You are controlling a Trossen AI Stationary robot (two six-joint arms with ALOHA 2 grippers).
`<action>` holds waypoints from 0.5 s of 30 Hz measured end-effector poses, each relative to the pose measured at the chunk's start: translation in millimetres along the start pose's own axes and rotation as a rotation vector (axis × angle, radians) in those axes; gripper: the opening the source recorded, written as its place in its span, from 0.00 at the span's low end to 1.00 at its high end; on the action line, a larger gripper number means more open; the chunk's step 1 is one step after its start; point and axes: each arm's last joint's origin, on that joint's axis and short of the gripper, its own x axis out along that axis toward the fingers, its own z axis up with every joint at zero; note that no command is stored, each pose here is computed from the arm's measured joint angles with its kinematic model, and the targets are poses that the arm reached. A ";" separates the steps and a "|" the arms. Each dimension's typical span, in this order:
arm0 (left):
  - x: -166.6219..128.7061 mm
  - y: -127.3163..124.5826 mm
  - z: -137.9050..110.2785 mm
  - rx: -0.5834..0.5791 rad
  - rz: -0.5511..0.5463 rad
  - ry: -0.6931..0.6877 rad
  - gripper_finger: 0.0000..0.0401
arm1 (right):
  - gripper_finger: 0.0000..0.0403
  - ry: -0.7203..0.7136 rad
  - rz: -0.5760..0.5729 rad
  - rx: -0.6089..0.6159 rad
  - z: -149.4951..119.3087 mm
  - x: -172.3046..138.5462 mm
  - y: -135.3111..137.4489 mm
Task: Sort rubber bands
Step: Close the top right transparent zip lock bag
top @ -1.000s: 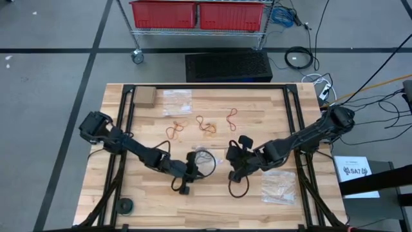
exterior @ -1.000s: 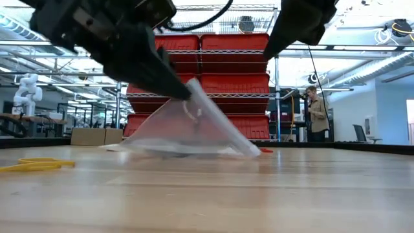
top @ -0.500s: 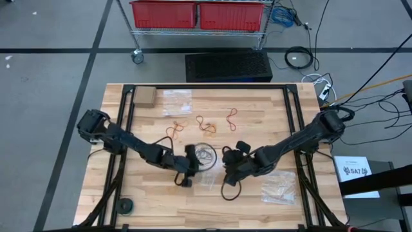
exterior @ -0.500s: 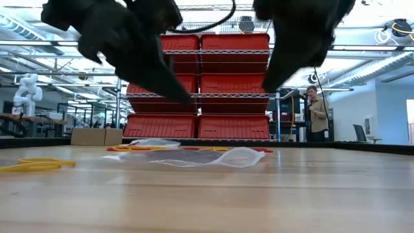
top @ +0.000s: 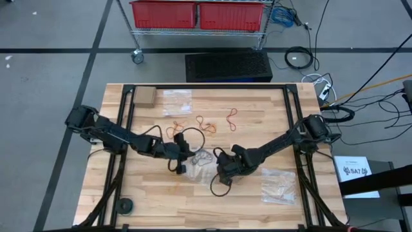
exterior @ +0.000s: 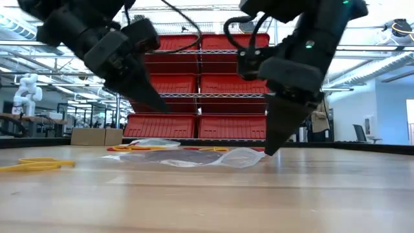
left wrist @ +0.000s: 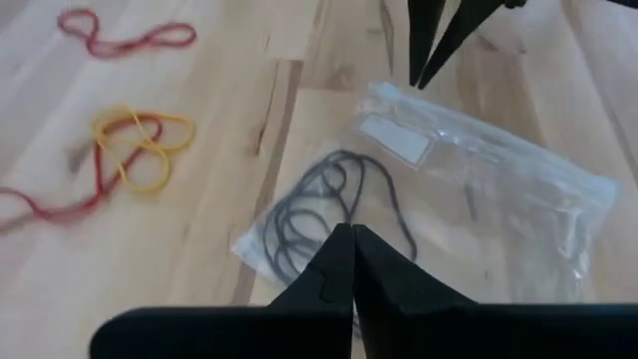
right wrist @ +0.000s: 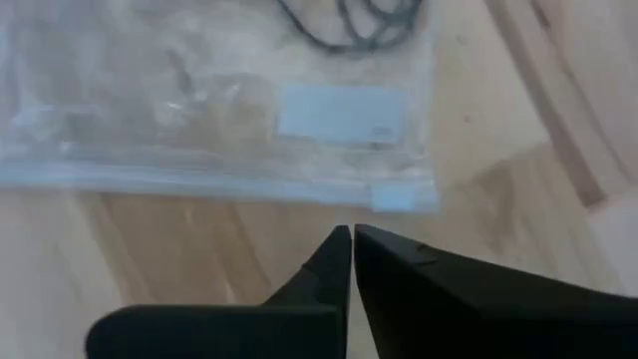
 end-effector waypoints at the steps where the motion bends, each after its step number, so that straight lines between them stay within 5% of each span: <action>1: 0.2 2.1 -4.6 -0.015 -0.009 -0.004 0.01 | 0.01 0.001 0.009 0.000 3.5 1.2 -2.8; 8: -0.3 9.1 -29.0 -0.097 -0.028 -0.016 0.00 | 0.00 0.033 0.010 0.012 31.8 12.5 -40.1; 15: 1.0 16.0 -22.2 -0.076 -0.015 -0.082 0.00 | 0.00 -0.073 0.031 0.012 63.6 19.0 -70.6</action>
